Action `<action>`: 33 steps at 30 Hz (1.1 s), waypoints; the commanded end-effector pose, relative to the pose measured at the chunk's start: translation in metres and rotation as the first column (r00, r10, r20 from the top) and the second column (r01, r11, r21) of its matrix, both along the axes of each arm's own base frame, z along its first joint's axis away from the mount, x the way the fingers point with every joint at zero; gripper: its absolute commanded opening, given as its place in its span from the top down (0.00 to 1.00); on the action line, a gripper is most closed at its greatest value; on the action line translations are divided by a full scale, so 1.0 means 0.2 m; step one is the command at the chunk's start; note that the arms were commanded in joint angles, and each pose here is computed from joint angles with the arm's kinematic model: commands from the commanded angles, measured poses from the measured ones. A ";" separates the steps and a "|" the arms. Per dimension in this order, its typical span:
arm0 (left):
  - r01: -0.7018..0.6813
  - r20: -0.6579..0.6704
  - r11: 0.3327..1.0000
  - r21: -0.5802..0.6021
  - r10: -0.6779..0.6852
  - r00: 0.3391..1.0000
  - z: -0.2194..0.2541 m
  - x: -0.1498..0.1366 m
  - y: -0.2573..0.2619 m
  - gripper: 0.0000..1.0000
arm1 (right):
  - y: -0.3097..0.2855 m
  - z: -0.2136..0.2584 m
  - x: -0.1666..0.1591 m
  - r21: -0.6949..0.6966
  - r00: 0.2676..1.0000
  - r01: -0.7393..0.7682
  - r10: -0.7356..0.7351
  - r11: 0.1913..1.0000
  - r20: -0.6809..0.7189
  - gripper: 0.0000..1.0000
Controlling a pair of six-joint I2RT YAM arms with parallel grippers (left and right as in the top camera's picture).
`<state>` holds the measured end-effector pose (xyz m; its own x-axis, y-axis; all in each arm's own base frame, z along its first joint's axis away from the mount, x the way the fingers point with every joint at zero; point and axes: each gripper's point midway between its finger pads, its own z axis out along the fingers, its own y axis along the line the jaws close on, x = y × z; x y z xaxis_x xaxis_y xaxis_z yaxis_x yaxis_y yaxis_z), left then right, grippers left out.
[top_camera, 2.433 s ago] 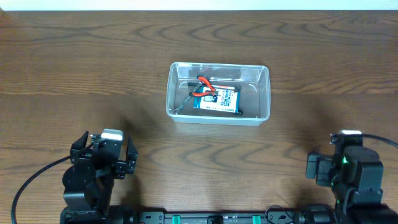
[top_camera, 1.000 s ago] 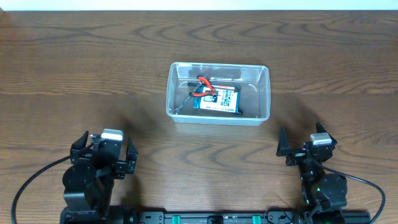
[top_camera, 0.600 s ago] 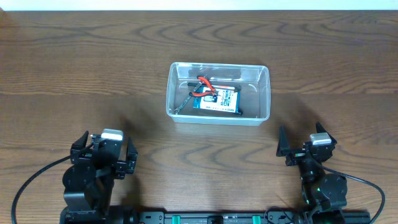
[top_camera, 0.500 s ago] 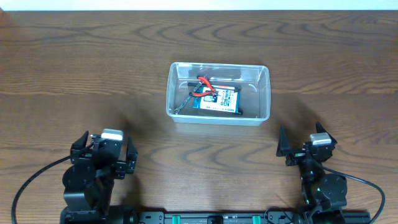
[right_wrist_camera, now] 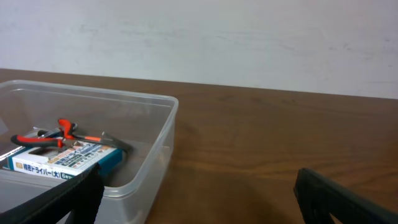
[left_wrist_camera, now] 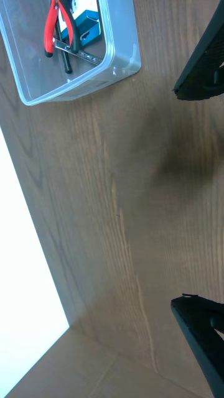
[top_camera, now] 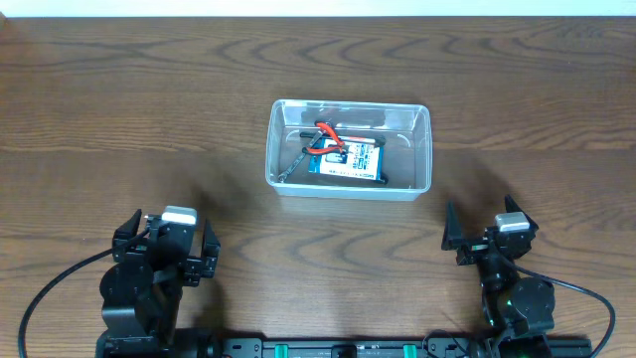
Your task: Pack container
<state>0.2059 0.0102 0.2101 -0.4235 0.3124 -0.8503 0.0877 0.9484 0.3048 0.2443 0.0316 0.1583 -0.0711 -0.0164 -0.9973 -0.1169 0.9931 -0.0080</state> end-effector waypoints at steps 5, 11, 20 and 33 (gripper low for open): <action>0.000 0.015 0.995 -0.097 0.002 1.000 0.00 -0.05 -0.04 0.02 | 0.02 0.00 0.00 -0.010 1.000 -0.015 0.015 1.000 0.002 0.01; 0.093 0.096 0.940 -0.329 -0.065 0.993 0.02 -0.14 -0.18 0.02 | 0.02 0.00 0.00 -0.010 1.000 -0.015 0.015 1.000 0.002 0.01; 0.157 0.294 0.917 -0.366 -0.046 0.955 -0.06 0.07 -0.20 0.02 | 0.02 0.00 0.00 -0.010 1.000 -0.015 0.015 1.000 0.002 0.01; 0.107 0.406 0.931 -0.348 0.047 0.912 -0.20 0.20 -0.12 0.02 | 0.02 0.00 0.00 -0.010 1.000 -0.015 0.015 1.000 0.002 0.01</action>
<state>0.2450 -0.0185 0.1801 -0.0037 -0.0193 -0.9998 0.0867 0.9960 -0.0196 0.2443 0.0318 0.1584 -0.0707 -0.0168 -0.9974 -0.1181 0.9930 -0.0083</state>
